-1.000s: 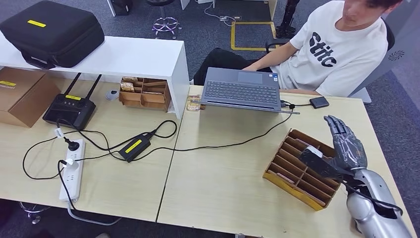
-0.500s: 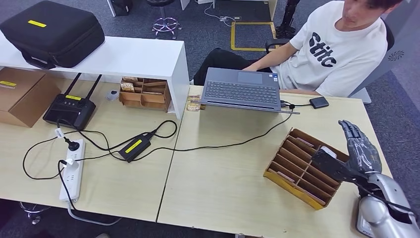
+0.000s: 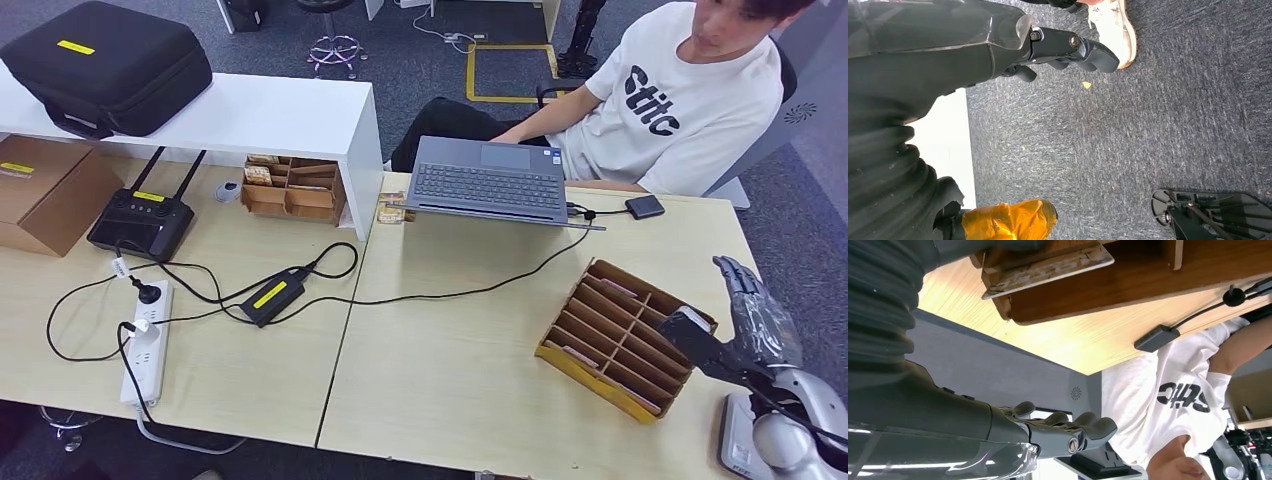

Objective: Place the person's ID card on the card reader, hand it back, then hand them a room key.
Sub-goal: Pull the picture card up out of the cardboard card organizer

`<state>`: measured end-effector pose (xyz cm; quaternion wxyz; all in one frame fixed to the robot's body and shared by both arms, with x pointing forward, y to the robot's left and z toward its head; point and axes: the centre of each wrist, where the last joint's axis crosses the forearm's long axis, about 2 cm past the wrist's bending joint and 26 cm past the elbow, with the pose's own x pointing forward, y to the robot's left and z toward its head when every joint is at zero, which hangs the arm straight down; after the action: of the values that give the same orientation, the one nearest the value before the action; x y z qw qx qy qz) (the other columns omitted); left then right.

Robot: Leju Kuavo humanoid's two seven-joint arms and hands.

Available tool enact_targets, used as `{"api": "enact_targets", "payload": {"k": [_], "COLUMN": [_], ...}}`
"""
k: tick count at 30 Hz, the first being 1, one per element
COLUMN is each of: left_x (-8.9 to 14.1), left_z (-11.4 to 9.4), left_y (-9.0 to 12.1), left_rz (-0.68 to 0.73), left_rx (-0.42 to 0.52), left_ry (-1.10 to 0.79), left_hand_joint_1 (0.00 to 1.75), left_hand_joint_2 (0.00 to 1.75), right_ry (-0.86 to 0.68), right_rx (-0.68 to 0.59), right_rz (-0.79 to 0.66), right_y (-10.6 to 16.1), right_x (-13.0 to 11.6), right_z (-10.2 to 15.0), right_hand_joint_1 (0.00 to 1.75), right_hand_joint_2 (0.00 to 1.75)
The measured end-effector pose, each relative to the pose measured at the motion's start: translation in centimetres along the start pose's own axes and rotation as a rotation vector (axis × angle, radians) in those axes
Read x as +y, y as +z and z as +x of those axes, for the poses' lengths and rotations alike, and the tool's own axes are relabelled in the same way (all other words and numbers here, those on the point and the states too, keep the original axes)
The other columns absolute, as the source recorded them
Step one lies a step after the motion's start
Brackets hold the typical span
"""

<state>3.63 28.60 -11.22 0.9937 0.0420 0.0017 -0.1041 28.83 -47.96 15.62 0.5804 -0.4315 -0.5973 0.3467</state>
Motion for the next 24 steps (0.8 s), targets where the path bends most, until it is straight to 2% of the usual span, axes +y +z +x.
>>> {"api": "enact_targets", "payload": {"k": [24], "left_x": [0.01], "left_z": [0.01], "left_y": [0.0], "left_rz": [0.003], "left_rx": [-0.003], "left_ry": [-0.004], "left_hand_joint_1": [0.0], "left_hand_joint_2": [1.75], "right_ry": [-0.015], "right_rx": [-0.065], "right_rz": [-0.042], "right_y": [0.72], "right_x": [-0.62], "right_z": [0.18], "right_hand_joint_1": [1.75], "right_hand_joint_2": [1.75]}}
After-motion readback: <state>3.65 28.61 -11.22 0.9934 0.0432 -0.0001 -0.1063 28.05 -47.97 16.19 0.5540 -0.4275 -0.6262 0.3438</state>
